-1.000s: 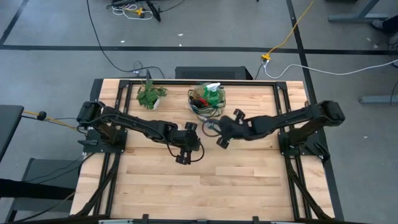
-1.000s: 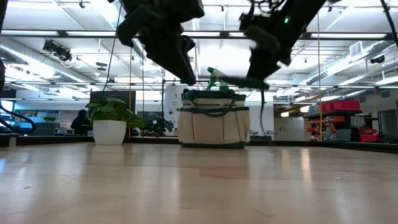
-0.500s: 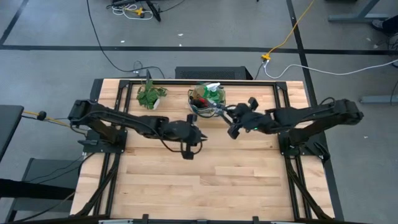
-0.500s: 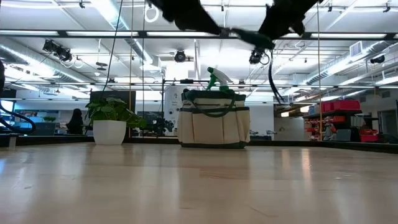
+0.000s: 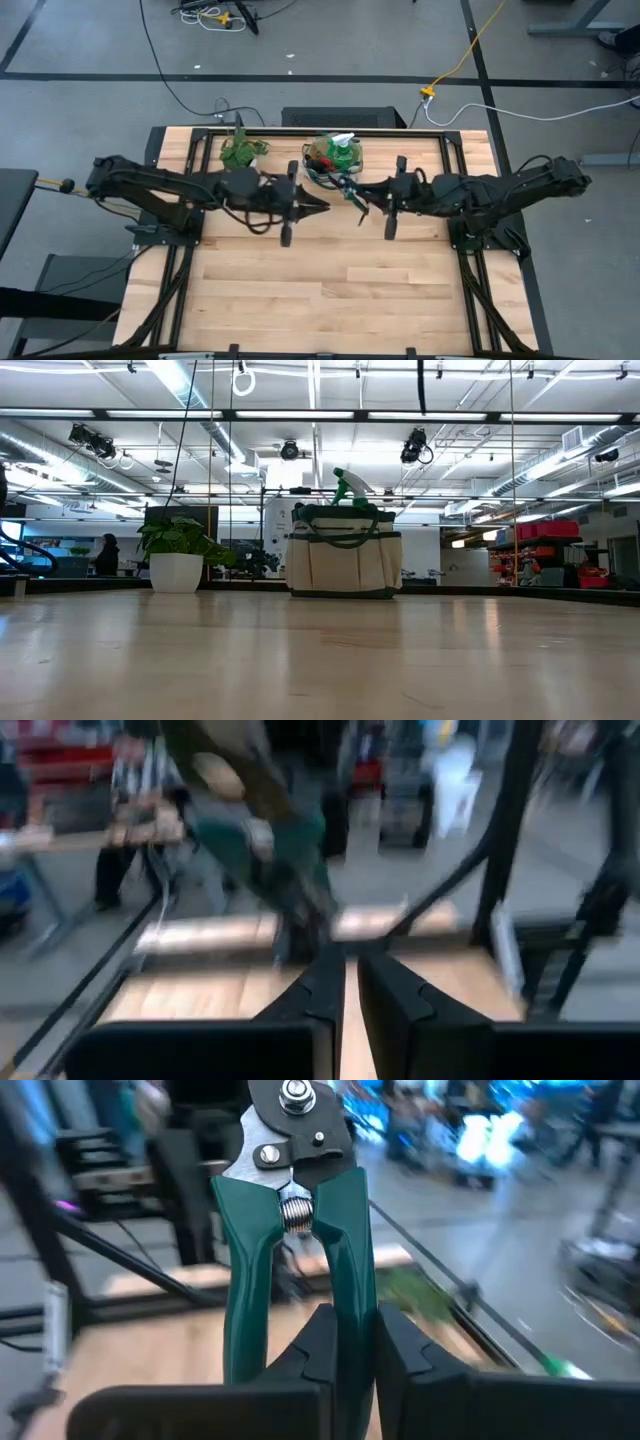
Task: Pick & Place Garden tools in Gardening bag
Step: Put the green garden scissors into the gardening bag
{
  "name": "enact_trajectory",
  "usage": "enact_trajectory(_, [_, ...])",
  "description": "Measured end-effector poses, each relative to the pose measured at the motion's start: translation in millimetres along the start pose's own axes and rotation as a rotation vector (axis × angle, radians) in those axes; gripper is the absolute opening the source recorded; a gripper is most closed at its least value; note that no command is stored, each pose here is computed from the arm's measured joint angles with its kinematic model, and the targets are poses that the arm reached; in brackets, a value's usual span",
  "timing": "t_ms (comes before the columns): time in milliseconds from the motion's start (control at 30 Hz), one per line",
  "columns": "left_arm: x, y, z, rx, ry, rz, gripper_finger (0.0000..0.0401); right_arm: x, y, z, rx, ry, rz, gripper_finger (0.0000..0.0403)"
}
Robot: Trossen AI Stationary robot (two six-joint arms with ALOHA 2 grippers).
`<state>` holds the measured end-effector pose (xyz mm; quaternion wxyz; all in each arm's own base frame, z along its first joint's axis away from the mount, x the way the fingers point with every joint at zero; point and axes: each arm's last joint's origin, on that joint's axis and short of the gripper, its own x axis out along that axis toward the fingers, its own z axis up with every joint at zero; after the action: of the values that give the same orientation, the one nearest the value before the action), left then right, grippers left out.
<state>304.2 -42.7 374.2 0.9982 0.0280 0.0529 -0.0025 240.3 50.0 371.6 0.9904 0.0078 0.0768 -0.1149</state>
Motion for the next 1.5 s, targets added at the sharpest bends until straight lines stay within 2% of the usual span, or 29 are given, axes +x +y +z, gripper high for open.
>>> enact_trajectory(233, [-21.1,4.0,20.9,-0.073,-0.110,-0.061,0.0040,5.5,14.0,15.2,-0.009,-0.183,0.164,0.0023])
enact_trajectory(333, [-22.8,5.7,25.8,-0.089,-0.152,-0.055,0.0053,12.3,19.4,14.5,-0.030,-0.212,0.218,0.0023])
enact_trajectory(500, [-25.2,7.2,28.0,-0.101,-0.164,-0.061,0.0103,21.8,23.5,12.3,-0.041,-0.233,0.226,0.0023])
enact_trajectory(700, [-24.9,5.1,27.4,-0.091,-0.163,-0.119,0.0172,26.8,23.7,11.3,-0.046,-0.245,0.224,0.0023])
enact_trajectory(867, [-25.1,4.4,27.5,-0.063,-0.166,-0.137,0.0206,28.6,21.8,11.9,-0.055,-0.255,0.250,0.0023])
enact_trajectory(1067, [-25.2,4.8,28.4,-0.010,-0.178,-0.122,0.0211,29.6,21.8,14.3,-0.074,-0.290,0.331,0.0023])
enact_trajectory(1500, [-25.8,4.8,32.7,0.068,-0.231,-0.121,0.0200,48.7,17.6,12.0,-0.067,-0.349,0.418,0.0023])
